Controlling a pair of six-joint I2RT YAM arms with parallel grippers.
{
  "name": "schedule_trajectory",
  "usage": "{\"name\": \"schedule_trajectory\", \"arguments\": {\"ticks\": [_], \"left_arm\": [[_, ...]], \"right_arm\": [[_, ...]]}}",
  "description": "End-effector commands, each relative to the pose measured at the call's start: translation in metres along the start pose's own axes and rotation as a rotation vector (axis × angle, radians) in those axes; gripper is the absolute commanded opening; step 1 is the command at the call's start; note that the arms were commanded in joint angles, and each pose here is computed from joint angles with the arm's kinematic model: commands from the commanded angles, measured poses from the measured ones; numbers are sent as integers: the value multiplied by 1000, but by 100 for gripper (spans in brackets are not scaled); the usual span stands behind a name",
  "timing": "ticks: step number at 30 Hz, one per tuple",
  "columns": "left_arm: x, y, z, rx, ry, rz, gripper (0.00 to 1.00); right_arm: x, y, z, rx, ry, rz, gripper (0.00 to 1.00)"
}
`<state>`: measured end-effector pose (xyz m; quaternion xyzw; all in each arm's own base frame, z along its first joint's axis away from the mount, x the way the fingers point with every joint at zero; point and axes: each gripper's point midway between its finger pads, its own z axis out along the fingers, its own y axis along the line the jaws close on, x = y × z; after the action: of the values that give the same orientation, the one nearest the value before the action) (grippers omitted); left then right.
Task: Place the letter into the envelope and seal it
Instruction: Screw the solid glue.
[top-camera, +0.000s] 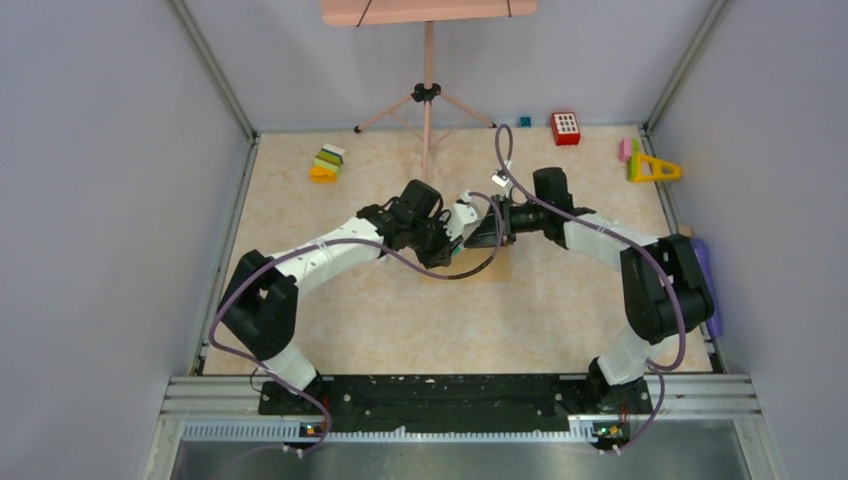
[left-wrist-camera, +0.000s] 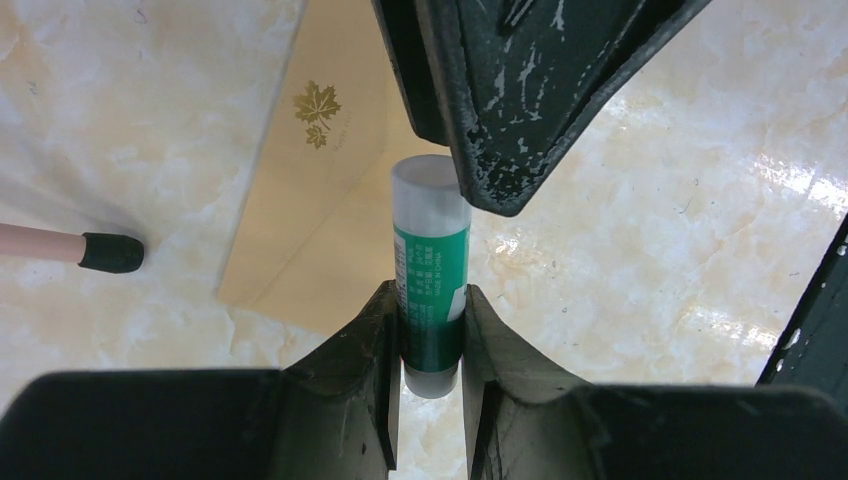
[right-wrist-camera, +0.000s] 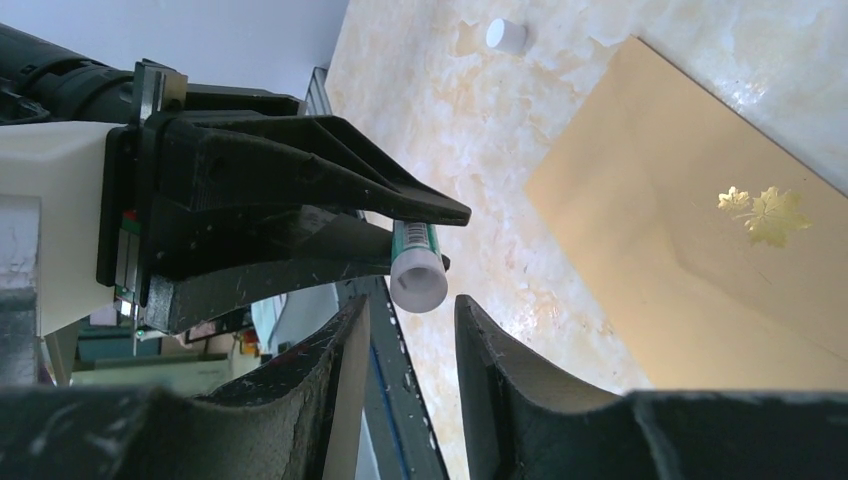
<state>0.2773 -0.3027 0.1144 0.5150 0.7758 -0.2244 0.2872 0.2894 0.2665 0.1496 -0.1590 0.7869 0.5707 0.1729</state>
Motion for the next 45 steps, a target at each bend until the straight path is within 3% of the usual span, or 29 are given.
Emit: {"name": "schedule_trajectory", "arguments": {"ticks": [1,17,25,35,45], "left_arm": [[-9,2,-2,-18,-35,29,0],[-7,-3,3,-15,-14,54,0],[-7,-3,2,-19,-10,56,0],[-8,-4,2,-18,-11,60,0],[-10,-14,2,39,-16,57,0]], "right_arm": [[-14,6,-2,-8,-12,-47,36],[-17,8,2,-32,-16,-29,36],[-14,10,3,-38,-4,-30,29],[-10,14,7,-48,14,-40,31],[-9,17,5,-57,30,-110,18]]}}
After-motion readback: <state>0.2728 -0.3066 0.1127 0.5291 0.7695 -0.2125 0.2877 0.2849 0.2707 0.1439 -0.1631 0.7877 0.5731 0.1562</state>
